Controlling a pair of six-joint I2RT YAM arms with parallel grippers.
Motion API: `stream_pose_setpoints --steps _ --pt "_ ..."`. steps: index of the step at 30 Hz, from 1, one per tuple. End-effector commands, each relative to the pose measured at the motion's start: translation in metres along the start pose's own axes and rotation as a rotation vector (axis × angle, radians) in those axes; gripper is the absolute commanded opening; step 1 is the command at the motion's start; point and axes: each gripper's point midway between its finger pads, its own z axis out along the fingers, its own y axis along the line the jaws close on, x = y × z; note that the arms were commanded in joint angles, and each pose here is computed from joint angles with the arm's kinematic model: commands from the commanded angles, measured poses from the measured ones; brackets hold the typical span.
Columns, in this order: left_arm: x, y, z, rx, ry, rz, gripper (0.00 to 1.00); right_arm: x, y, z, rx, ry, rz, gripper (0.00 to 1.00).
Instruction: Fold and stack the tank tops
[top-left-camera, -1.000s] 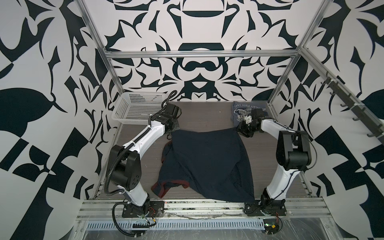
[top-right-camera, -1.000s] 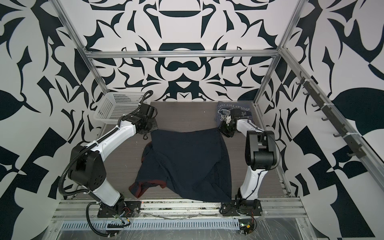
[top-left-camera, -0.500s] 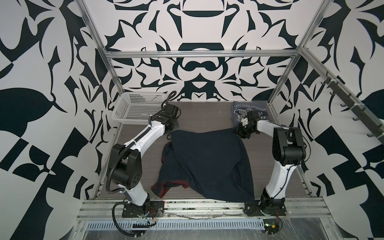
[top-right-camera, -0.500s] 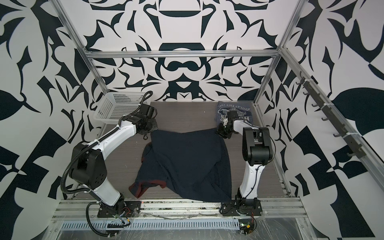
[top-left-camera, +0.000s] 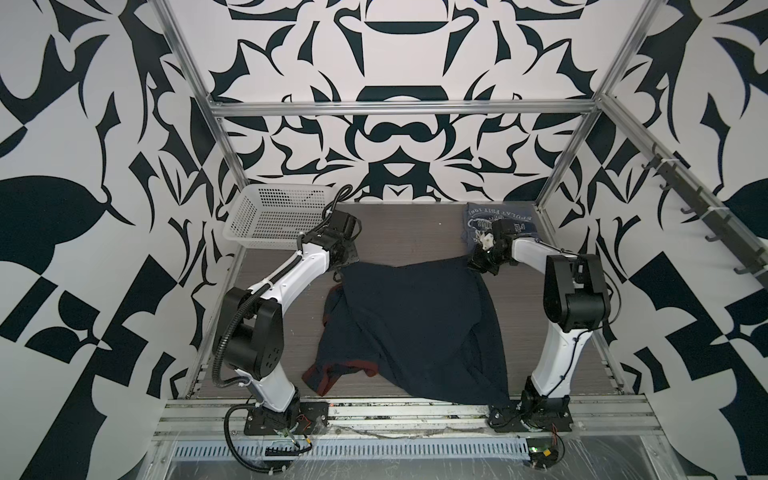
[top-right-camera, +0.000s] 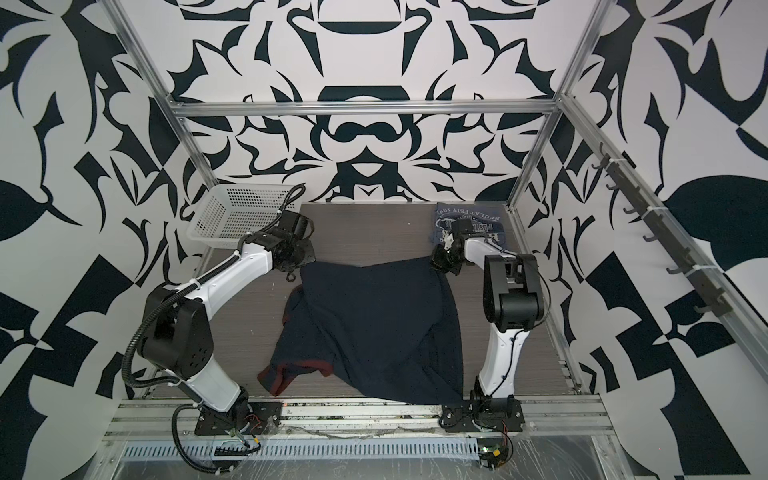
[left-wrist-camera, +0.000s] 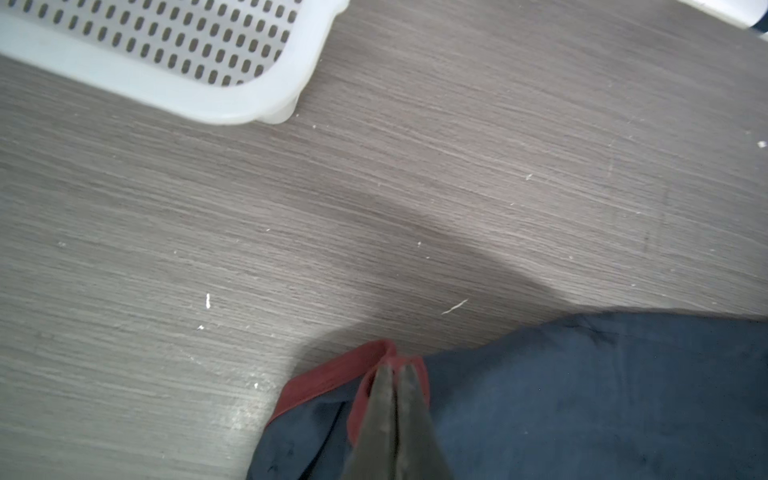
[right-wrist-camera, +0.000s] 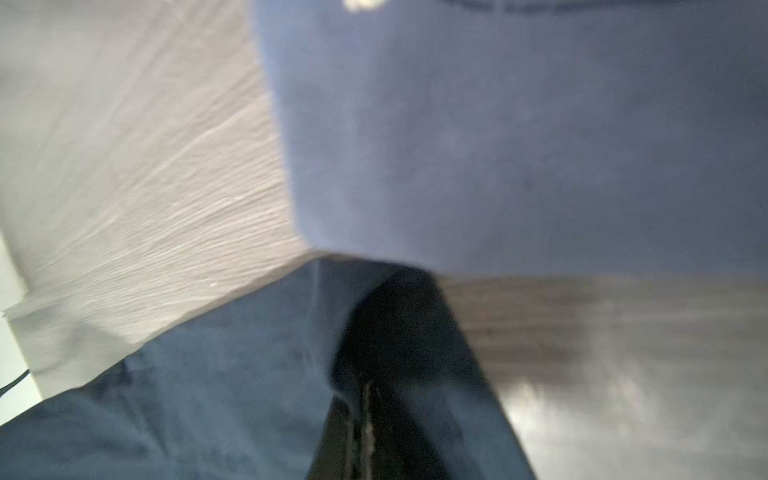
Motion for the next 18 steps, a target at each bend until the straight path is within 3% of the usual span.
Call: stream_pose_setpoints --steps 1,9,18 --pt "-0.016 0.013 -0.022 -0.005 -0.089 -0.061 0.00 -0.015 0.048 -0.065 -0.085 -0.114 -0.071 0.00" --pt "-0.047 0.042 -0.092 0.047 -0.339 -0.184 0.00 0.007 0.110 -0.194 -0.222 -0.246 -0.126 0.00" --pt "-0.076 0.060 -0.228 0.225 -0.674 -0.250 0.00 0.037 0.197 -0.355 -0.487 -0.410 -0.235 0.00"
